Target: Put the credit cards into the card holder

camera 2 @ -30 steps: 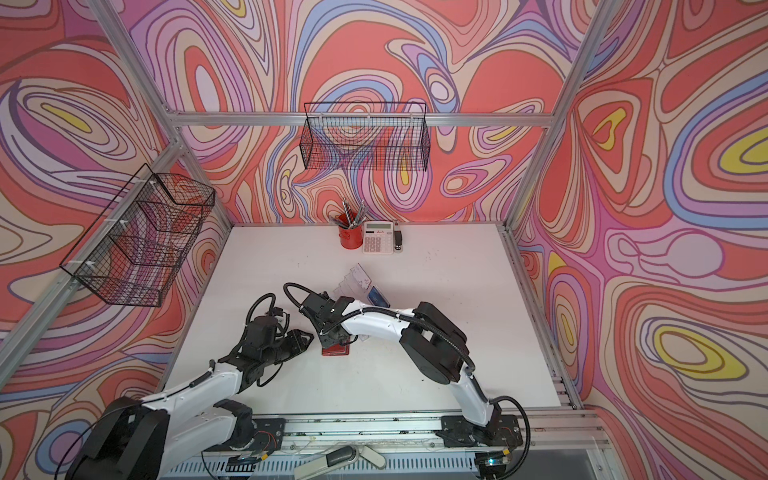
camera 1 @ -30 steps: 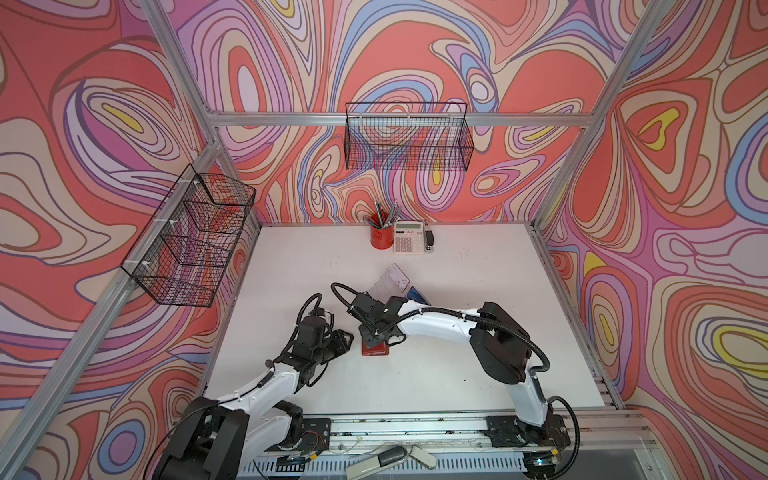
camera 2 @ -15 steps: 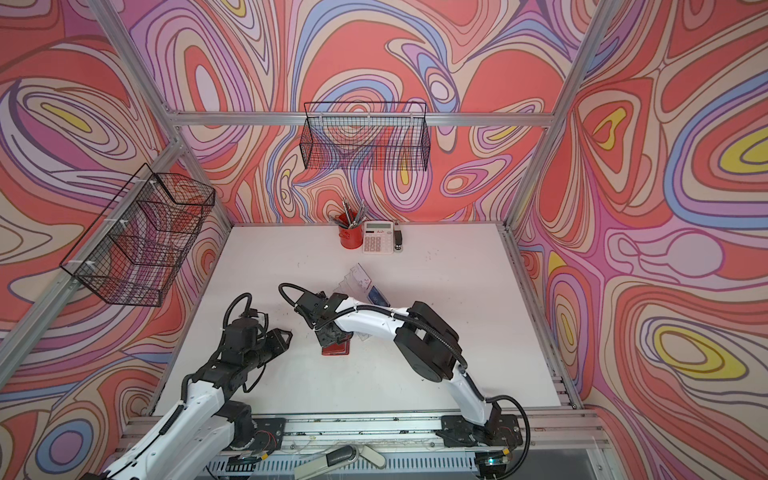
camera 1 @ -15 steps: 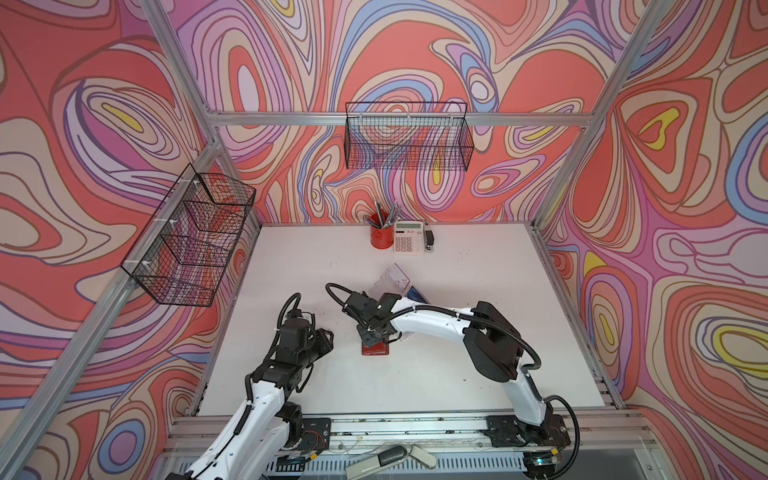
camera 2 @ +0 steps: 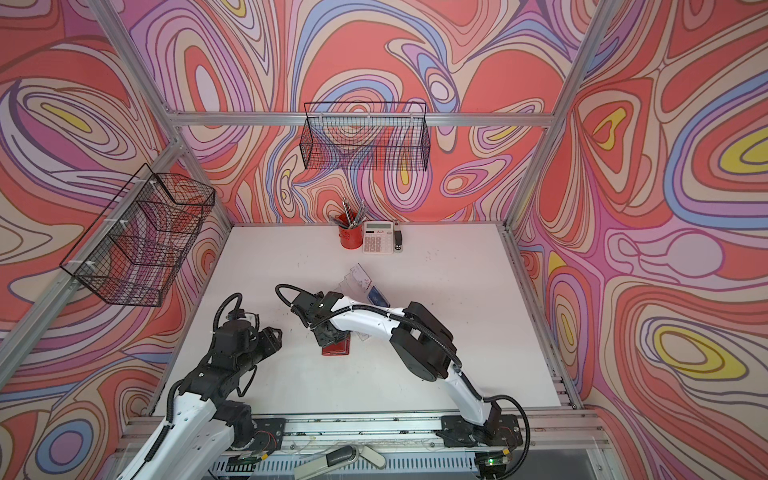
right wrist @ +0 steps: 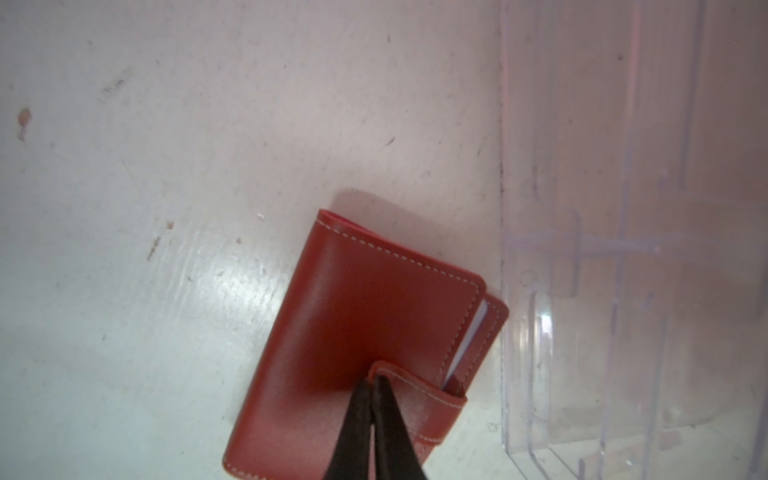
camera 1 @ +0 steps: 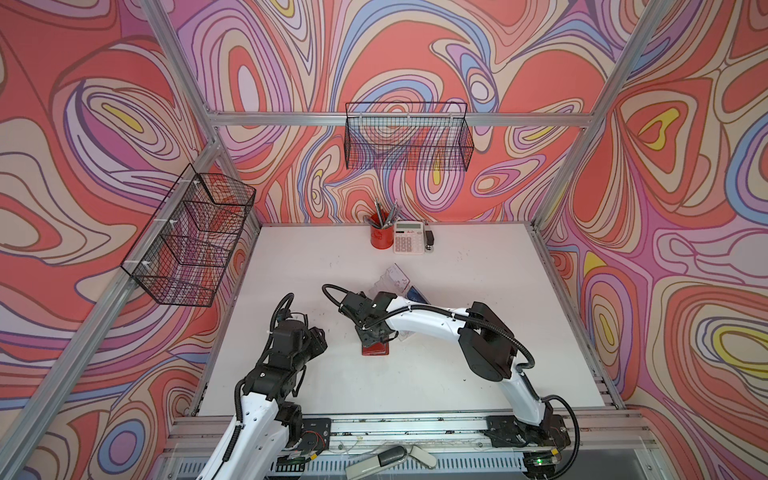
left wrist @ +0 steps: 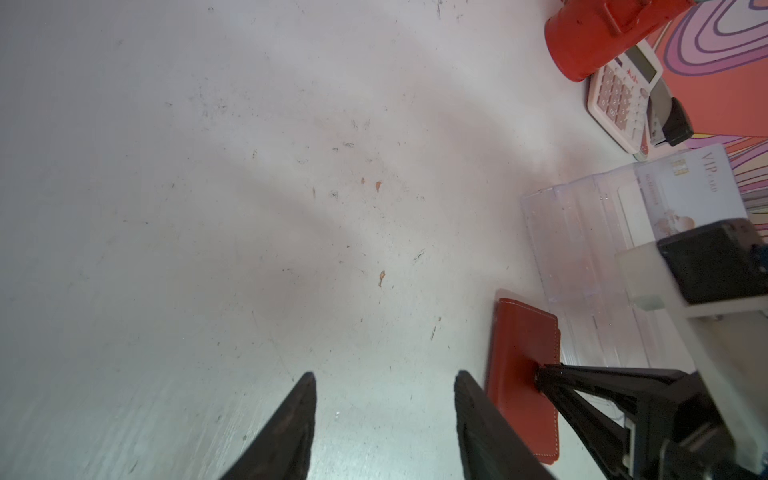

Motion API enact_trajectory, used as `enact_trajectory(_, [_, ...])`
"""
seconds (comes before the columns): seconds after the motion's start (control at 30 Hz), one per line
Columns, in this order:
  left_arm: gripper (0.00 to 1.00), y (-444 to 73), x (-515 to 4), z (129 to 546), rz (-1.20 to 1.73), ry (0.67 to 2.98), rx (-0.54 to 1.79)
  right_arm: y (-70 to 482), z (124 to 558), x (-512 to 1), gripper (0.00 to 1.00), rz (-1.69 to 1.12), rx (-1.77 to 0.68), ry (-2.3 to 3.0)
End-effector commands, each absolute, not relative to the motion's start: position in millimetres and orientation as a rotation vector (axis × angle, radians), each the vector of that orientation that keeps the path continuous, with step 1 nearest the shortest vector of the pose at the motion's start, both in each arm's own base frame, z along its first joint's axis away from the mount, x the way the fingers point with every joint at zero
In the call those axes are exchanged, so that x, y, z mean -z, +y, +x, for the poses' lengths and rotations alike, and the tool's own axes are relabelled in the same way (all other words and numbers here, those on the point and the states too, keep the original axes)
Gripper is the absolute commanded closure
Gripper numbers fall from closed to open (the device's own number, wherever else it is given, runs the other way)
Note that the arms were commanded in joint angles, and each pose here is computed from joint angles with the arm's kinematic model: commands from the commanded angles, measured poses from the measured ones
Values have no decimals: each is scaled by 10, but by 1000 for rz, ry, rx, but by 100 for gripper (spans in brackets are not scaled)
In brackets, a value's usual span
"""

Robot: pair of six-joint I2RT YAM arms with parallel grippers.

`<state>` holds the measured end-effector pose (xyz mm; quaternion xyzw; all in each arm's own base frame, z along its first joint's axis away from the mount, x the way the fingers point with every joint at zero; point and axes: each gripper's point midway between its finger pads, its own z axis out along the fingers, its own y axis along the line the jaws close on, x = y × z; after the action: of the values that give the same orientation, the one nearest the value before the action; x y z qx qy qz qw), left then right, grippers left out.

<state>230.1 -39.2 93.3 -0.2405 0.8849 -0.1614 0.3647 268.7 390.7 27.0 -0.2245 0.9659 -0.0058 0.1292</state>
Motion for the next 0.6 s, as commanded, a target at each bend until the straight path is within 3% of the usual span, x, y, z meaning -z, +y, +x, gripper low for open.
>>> enact_trajectory(0.0, [44, -336, -877, 2260, -629, 2297, 372, 2618, 2252, 717, 100, -764, 795, 3042])
enact_trajectory(0.57, [44, -344, -876, 2257, -624, 2304, 373, 2631, 2082, 1059, 100, -872, 897, 3073])
